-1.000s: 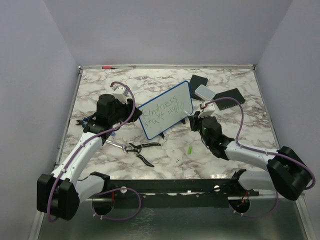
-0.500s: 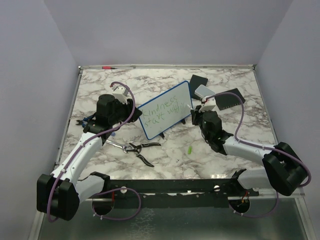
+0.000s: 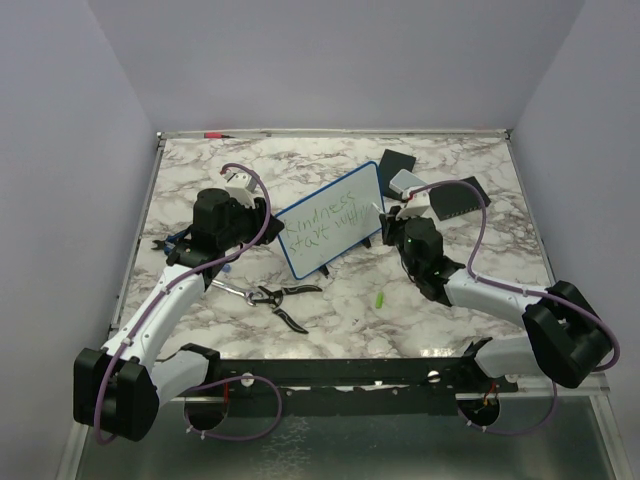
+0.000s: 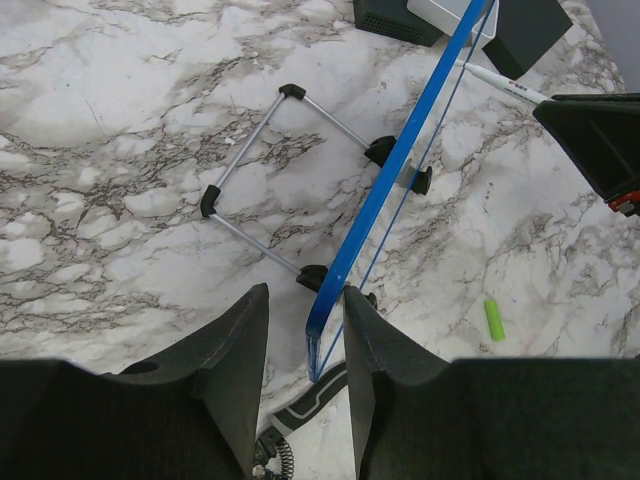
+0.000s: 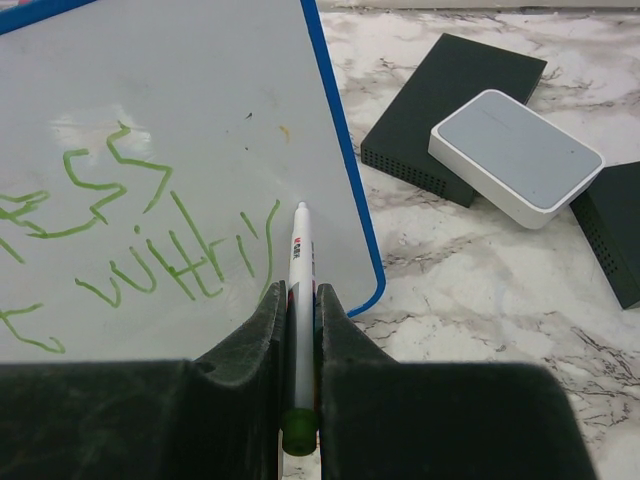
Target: Write a sentence on the whiteboard
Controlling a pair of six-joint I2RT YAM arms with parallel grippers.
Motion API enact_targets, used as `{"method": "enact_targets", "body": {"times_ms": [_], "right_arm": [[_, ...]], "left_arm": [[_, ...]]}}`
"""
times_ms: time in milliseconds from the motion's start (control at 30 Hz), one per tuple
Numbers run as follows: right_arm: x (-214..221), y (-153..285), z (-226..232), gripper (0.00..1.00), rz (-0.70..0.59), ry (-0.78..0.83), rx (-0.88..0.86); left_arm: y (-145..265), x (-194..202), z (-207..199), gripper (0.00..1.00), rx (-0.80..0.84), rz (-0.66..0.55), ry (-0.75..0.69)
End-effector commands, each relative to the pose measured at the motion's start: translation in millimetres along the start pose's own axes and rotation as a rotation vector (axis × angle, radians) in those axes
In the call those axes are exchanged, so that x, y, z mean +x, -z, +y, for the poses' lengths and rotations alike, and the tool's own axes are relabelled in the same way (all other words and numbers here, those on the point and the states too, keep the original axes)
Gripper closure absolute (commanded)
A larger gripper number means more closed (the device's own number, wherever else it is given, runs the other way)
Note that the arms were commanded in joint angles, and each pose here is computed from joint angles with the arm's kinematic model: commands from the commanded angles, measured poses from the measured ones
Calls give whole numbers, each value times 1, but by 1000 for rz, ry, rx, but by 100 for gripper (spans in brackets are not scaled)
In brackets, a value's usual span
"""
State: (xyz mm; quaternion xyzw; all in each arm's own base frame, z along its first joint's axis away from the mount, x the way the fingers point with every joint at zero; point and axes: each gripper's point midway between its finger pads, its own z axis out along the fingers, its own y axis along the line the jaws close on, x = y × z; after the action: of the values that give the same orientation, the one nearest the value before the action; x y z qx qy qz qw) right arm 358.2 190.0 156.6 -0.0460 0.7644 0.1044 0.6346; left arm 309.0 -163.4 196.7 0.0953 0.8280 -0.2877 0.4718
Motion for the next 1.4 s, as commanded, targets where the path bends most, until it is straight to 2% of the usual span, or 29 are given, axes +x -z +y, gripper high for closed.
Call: {"method": "enact_targets", "body": {"times_ms": [0, 333, 600, 1367], "right_arm": [[-10, -4, 8, 99, -20, -1, -39], [14, 5, 13, 99, 43, 2, -92], [28, 7, 1, 99, 80, -15, -28], [-12, -8, -1, 99, -9, 25, 25]], "left_arm": [[3, -1, 0, 63, 3, -10, -18], [3, -2, -1, 63, 8, -11, -18], [3, -2, -1, 63, 8, -11, -17], [3, -2, -1, 63, 8, -10, -20]]}}
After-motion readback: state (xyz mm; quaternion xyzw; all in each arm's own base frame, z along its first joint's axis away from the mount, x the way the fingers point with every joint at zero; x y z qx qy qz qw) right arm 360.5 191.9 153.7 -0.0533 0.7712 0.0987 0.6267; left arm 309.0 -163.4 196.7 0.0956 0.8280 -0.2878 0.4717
